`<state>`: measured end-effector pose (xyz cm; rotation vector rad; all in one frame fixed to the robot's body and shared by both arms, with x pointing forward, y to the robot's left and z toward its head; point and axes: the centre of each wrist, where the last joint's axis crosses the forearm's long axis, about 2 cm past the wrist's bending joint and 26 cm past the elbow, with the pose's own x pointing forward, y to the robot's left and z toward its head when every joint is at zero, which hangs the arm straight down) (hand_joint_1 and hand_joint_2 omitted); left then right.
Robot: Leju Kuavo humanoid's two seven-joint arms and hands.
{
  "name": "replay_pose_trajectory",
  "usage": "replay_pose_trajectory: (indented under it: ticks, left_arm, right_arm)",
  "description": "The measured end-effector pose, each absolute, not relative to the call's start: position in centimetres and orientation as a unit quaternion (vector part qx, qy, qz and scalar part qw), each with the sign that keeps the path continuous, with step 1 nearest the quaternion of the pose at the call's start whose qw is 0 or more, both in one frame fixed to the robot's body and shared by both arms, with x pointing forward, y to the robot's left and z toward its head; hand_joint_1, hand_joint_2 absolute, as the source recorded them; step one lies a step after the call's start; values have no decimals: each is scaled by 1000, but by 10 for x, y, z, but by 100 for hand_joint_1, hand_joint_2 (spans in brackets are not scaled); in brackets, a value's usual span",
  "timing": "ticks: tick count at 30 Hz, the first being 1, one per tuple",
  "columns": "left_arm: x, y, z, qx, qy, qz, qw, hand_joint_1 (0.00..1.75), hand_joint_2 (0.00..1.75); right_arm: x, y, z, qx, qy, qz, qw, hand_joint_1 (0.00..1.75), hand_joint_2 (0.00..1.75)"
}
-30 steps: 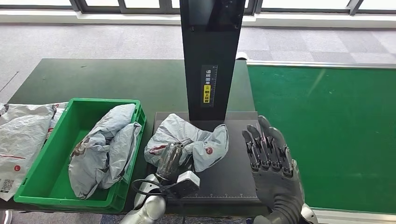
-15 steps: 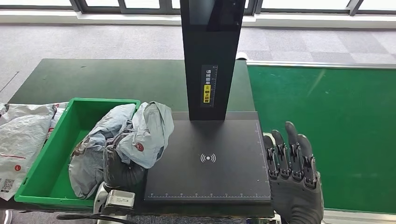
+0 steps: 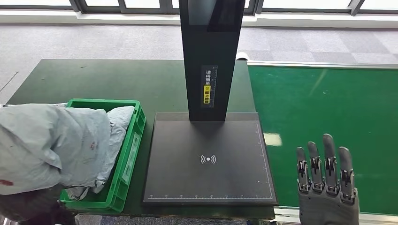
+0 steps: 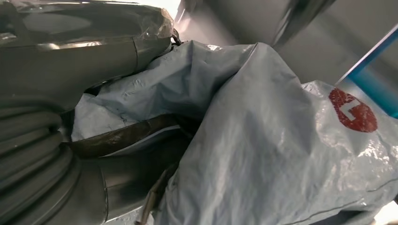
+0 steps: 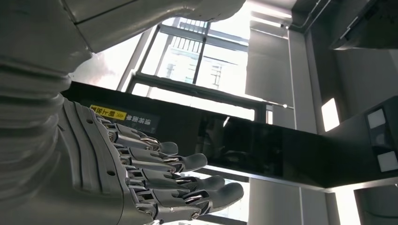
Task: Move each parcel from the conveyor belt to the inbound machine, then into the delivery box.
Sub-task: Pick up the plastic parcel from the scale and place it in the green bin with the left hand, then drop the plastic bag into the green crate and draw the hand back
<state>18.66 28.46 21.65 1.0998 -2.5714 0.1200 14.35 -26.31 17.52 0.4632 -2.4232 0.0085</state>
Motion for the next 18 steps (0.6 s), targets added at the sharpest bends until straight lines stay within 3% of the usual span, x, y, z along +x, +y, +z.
replay_pose_trajectory:
  ticks: [3,8,18]
  left_arm:
    - [191,317,235,472,-874,22,110,175,175]
    - [236,357,251,568,-820,1,70,175,175]
    - [261,381,255,603,-793,21,80,175,175]
  right_arm:
    - [143,-267,173,161,-928,-6,335,0,175]
    - [143,-264,173,134,-930,-24,342,0,175]
    - [142,-261,173,132,-929,-33,344,0,175]
